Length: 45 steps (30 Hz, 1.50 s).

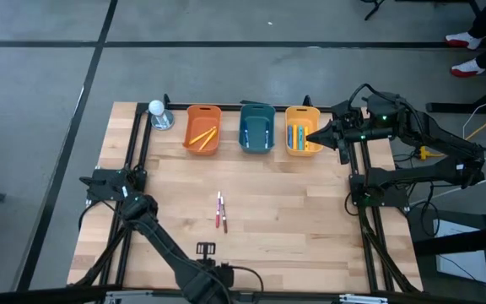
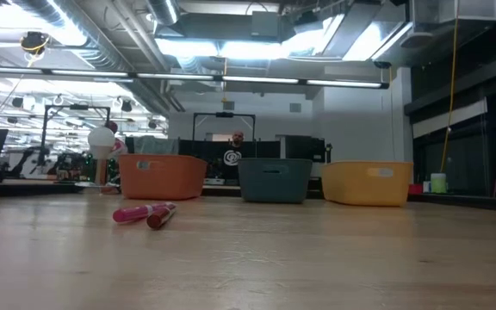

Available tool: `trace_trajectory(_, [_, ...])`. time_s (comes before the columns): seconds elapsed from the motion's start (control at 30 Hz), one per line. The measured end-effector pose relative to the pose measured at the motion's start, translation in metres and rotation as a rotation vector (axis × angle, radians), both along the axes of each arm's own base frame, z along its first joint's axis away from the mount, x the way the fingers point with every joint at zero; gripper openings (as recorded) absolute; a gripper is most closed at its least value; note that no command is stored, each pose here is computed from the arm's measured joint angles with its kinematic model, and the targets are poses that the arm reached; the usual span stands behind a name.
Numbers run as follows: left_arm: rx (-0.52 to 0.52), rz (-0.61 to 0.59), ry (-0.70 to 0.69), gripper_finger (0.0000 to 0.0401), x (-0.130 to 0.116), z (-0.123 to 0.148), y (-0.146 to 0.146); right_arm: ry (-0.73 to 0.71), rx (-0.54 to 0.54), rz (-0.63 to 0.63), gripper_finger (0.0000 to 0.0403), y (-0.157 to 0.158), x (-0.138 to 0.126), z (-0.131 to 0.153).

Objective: Pick & Place Markers
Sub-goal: Put the green highlighter pen into the yellow bin

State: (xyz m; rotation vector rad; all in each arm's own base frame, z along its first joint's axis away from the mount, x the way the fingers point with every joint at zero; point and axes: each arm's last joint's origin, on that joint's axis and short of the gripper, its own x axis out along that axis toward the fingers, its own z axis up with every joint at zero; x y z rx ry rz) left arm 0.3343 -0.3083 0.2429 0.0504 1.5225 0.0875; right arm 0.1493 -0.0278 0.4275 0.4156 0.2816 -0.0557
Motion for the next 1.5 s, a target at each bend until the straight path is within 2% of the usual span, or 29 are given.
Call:
trace_trajectory(0.23, [-0.017,-0.006,-0.005,0.0063,0.005,0.007,0.009,0.000,-0.011,0.004,0.0000,0.000,0.000,0.000])
trace_trajectory(0.63, [0.055,0.104,-0.275,0.0063,0.013,0.079,0.070,-0.006,-0.016,0.020,0.0000,0.001,-0.001,0.001])
trace_trajectory(1.07, [0.178,0.210,-0.536,0.0063,0.000,0.144,0.126,-0.007,-0.020,0.026,0.0000,0.001,-0.002,0.001])
trace_trajectory(1.5, [0.257,0.210,-0.622,0.0063,-0.013,0.178,0.168,-0.031,-0.017,0.049,0.0000,0.002,-0.001,0.003])
